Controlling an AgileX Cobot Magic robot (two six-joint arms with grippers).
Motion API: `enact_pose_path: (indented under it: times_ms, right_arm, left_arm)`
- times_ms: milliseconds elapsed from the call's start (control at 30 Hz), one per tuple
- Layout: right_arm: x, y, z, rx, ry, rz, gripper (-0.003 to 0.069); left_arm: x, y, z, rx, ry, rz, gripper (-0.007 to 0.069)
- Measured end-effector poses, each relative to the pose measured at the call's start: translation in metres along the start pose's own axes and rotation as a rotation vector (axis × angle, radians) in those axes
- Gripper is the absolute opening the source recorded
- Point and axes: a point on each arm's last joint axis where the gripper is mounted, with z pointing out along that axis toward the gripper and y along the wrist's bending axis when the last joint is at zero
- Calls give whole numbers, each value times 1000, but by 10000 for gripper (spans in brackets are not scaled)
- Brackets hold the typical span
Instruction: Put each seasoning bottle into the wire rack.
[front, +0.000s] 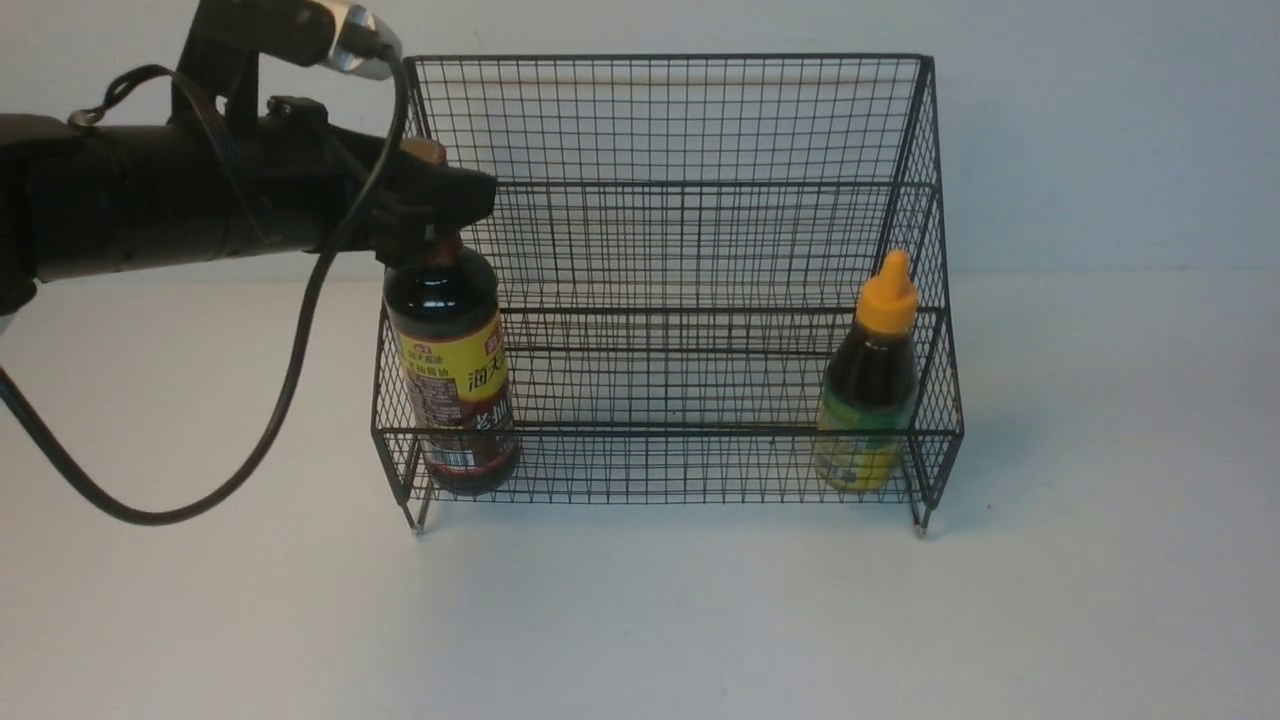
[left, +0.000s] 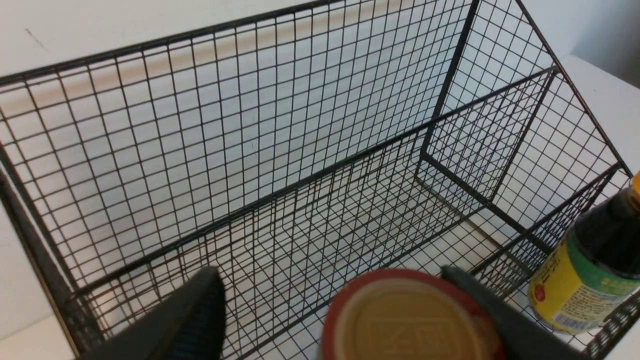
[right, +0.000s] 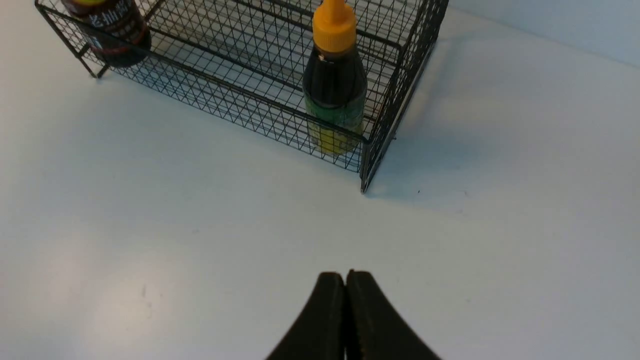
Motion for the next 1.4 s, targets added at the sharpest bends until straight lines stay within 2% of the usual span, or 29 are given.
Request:
enact_pose_path:
  times_ms: [100, 233, 400, 500, 633, 833, 900, 967, 1000, 1033, 1067, 1133, 1167, 1200, 1333, 1400]
  right_arm:
    - [9, -1, -22, 0, -73, 10, -15]
    - [28, -2, -48, 0, -169, 26, -15]
    - [55, -2, -50, -21, -429, 39, -15]
    - [74, 0, -20, -43, -609, 41, -15]
    - [97, 1, 33, -54, -758, 42, -15]
    - [110, 2, 55, -63, -961, 45, -15]
    - [115, 2, 59, -65, -996, 47, -15]
    - [120, 2, 64, -65, -989, 47, -15]
    - [123, 2, 68, -65, -976, 47, -15]
    - [124, 2, 69, -65, -971, 47, -15]
    - [128, 2, 73, -64, -955, 47, -15]
    - [130, 2, 76, -63, -938, 47, -15]
    - [134, 2, 80, -62, -909, 47, -15]
    - [135, 2, 81, -62, -889, 46, -15]
    - [138, 2, 85, -40, -843, 53, -15]
    - [142, 2, 88, -59, -814, 46, -15]
  left_arm:
    - [-6, -2, -10, -14, -5, 3, 579]
    - [-16, 1, -31, -53, -35, -32, 586]
    - [-30, -5, -60, -74, -82, -41, 586]
    - [-36, -16, -75, -47, -84, 6, 586]
    - [-41, -29, -87, -10, -94, 44, 586]
    - [-43, -33, -92, -6, -100, 57, 547]
    - [-43, -34, -92, -2, -97, 45, 497]
    - [-43, -36, -93, 18, -88, 21, 416]
    - [-41, -39, -94, 42, -72, 5, 339]
    - [-41, -39, -95, 44, -69, 5, 339]
    - [-39, -44, -97, 77, -34, -2, 248]
    - [-36, -49, -100, 102, 4, -17, 166]
    - [-31, -54, -105, 126, 71, -26, 64]
    - [-28, -57, -110, 123, 123, -27, 22]
    - [-23, -61, -120, 87, 199, -50, -5]
    - [-21, -62, -124, 62, 229, -51, -5]
